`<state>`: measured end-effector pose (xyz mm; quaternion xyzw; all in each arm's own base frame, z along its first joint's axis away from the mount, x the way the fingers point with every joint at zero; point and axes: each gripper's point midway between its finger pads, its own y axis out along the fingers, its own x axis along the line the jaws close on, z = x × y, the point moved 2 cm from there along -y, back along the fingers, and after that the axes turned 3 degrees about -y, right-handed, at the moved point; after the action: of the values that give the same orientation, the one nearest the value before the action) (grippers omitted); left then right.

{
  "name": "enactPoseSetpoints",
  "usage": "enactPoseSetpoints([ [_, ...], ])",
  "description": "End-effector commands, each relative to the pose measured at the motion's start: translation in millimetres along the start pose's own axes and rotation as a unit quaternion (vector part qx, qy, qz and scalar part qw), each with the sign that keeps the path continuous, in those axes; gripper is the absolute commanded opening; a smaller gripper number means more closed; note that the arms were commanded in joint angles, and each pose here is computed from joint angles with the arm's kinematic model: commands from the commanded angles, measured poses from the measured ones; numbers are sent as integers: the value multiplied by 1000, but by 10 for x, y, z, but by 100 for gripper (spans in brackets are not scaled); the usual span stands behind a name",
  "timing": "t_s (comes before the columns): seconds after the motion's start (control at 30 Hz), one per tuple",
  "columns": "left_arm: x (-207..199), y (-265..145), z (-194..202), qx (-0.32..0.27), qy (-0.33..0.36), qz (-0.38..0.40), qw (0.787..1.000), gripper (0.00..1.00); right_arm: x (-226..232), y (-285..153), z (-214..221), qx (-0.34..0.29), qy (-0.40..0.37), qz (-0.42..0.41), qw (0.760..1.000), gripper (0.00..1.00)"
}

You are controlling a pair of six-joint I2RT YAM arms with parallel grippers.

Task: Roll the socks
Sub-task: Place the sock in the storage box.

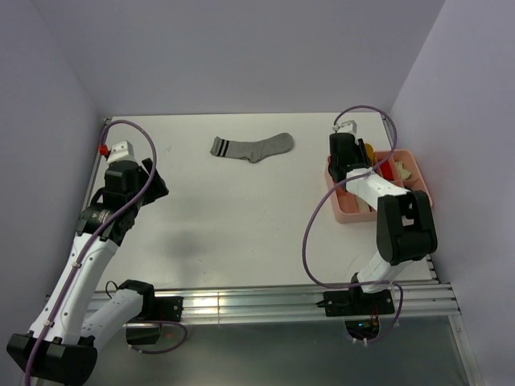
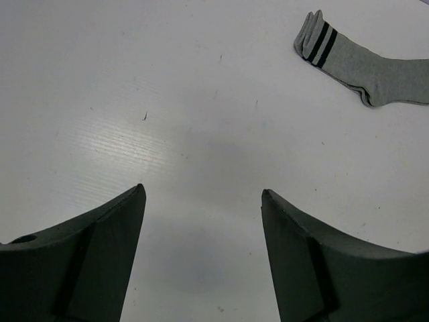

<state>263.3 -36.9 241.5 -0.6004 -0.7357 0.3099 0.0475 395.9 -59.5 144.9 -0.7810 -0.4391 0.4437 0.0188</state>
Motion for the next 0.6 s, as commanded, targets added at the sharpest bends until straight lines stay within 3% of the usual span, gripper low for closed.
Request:
enactPoseSetpoints([
  [0.0,2,-35,-75,-21,-1,1,1000,75,67,27,-219,-31,10,-18,999,0],
  [0.57,-28,10,-31,-25,-18,12,999,74,761,43,67,2,-14,-193,981,0],
])
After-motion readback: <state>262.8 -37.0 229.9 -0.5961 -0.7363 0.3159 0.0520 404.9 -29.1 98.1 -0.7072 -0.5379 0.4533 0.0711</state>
